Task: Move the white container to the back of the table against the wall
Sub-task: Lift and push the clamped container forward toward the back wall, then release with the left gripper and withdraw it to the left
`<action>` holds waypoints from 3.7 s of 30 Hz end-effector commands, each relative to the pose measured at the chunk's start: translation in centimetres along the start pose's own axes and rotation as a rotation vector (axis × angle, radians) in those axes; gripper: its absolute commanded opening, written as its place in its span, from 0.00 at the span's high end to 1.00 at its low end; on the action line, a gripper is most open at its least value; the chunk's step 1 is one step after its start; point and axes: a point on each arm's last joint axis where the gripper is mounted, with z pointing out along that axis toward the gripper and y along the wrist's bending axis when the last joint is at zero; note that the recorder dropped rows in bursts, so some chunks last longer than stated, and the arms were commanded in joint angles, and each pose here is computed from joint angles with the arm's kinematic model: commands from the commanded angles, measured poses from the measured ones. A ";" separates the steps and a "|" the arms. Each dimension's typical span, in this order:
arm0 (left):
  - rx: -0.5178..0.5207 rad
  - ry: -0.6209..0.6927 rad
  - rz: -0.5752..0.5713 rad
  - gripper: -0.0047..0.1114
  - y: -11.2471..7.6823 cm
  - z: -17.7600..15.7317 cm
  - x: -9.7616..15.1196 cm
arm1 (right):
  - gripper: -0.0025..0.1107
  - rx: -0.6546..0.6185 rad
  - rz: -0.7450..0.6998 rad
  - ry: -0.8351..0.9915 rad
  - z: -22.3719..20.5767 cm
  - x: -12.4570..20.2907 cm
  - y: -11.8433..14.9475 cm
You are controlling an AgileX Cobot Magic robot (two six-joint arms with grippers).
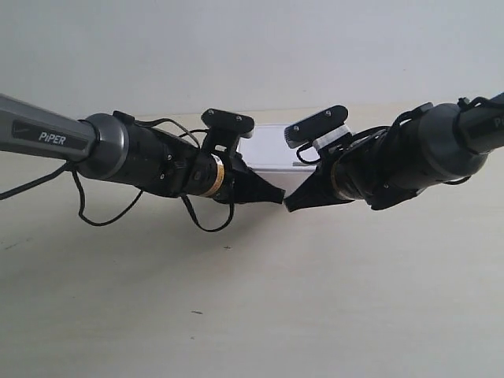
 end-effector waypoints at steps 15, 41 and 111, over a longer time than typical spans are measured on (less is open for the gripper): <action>-0.001 -0.024 0.062 0.96 1.9 0.0 -1.1 | 0.98 -0.078 -0.004 -0.019 0.9 -1.3 -2.2; -0.010 -0.077 0.074 0.96 2.1 2.2 -2.7 | 0.98 -0.083 -0.076 -0.031 3.2 -2.1 -3.7; 0.066 -0.115 -0.179 0.96 0.6 -26.6 10.7 | 0.98 -0.097 -0.110 -0.192 10.6 -7.5 -2.4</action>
